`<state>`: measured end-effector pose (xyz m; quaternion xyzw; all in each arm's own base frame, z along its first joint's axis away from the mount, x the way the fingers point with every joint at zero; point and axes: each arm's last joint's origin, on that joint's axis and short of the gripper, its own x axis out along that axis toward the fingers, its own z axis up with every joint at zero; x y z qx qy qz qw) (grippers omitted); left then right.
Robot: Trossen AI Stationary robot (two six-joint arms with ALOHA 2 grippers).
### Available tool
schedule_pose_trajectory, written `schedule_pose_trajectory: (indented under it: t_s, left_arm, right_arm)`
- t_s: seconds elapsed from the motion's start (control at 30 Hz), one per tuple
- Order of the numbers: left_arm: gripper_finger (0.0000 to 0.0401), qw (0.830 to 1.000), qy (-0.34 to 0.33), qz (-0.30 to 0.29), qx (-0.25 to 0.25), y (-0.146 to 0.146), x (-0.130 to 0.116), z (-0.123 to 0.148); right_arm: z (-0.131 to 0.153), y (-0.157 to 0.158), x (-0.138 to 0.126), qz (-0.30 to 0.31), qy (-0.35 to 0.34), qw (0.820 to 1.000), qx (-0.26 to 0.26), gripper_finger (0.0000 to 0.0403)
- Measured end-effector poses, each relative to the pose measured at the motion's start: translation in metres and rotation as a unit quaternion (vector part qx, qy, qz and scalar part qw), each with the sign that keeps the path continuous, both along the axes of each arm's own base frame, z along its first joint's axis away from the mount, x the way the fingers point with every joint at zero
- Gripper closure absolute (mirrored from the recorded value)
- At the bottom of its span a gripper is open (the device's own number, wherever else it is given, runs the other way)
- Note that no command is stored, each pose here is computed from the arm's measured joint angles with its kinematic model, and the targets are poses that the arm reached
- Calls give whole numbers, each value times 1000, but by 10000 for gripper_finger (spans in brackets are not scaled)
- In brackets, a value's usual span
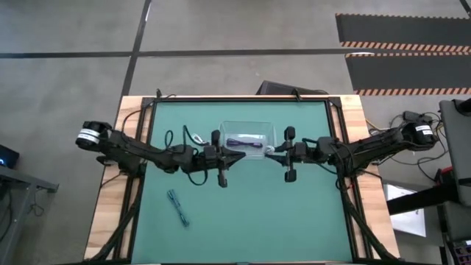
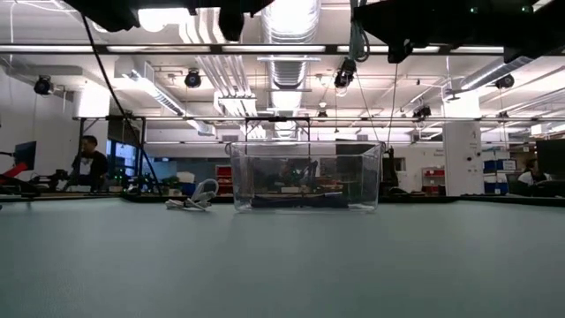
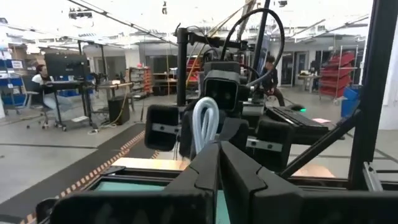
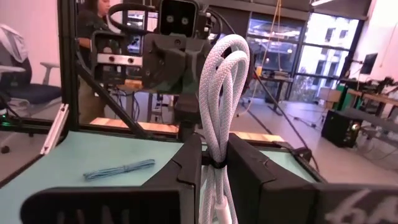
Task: Pick and place USB-C Cables
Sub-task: Put the right white charger cable into the transparent container
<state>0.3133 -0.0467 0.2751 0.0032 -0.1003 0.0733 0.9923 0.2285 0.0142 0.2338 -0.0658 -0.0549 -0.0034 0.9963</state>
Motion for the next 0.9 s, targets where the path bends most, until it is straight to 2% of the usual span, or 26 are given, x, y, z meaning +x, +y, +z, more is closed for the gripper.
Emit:
schedule_pose_trajectory:
  t_s: [0.33,0.5,0.7,0.9]
  left_arm:
    - [391,1000,18,0,3,-5,30,-10]
    - [326,1000,18,2,0,-5,36,-11]
    - [235,999,20,0,-34,-4,40,-17]
    - [198,999,16,7,-36,-2,52,-25]
  right_arm:
    - [1,0,0,7,-4,1000,13,359]
    - [5,2,-1,31,-24,999,24,359]
    - [5,2,-1,29,-24,999,16,359]
    - [5,2,-1,29,-25,999,15,359]
